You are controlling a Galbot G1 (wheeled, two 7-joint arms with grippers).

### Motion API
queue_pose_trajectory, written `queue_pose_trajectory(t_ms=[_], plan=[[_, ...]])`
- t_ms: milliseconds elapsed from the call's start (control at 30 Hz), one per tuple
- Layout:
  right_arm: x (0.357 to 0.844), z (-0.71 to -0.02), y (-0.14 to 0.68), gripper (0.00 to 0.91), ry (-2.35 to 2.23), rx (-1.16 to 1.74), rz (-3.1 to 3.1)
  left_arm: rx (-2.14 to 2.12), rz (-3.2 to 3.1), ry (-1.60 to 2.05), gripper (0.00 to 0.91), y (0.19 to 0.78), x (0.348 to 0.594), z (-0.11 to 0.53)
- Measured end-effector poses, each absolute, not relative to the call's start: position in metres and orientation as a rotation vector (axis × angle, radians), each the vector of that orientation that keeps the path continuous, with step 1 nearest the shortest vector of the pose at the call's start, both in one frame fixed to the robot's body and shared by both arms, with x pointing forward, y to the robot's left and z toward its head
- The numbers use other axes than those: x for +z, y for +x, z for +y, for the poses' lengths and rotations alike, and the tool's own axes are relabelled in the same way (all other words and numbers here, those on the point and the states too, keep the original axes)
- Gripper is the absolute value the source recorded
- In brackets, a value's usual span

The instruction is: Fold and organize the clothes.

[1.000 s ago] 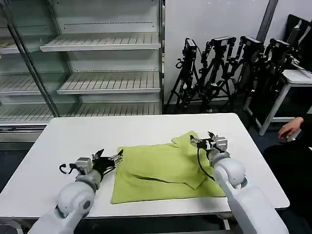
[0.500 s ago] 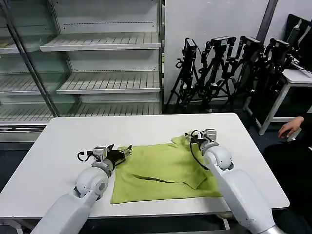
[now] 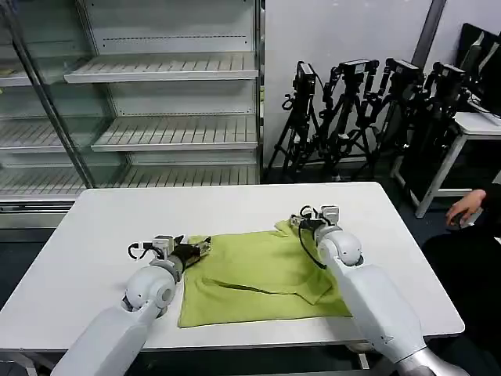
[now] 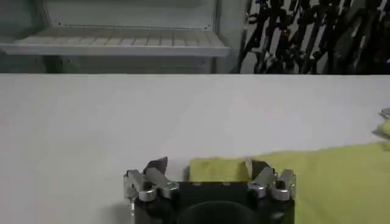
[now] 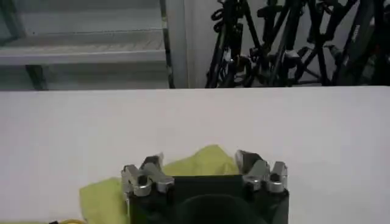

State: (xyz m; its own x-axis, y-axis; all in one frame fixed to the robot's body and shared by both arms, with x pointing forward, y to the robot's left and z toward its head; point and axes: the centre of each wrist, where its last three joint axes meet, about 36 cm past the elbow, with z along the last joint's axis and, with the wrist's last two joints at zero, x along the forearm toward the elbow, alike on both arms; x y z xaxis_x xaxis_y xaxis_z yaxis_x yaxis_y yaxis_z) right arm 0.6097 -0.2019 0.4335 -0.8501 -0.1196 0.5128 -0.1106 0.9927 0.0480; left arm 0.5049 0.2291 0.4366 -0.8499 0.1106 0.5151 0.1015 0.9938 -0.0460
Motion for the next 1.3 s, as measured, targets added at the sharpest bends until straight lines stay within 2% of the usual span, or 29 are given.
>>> queue_pose_trajectory(t_ms=[633, 967, 1300], plan=[[0.429, -0.205, 0.61, 0.0, 0.172, -0.093, -2.573, 0.085, -2.567, -0.21, 0.06, 0.502, 0.432, 0.229], [0.436, -0.213, 0.604, 0.0, 0.183, -0.145, -2.609, 0.099, -2.587, -0.223, 0.06, 0.498, 0.44, 0.236], [0.458, -0.225, 0.584, 0.0, 0.213, -0.16, -2.705, 0.108, -2.641, -0.23, 0.06, 0.488, 0.458, 0.244]])
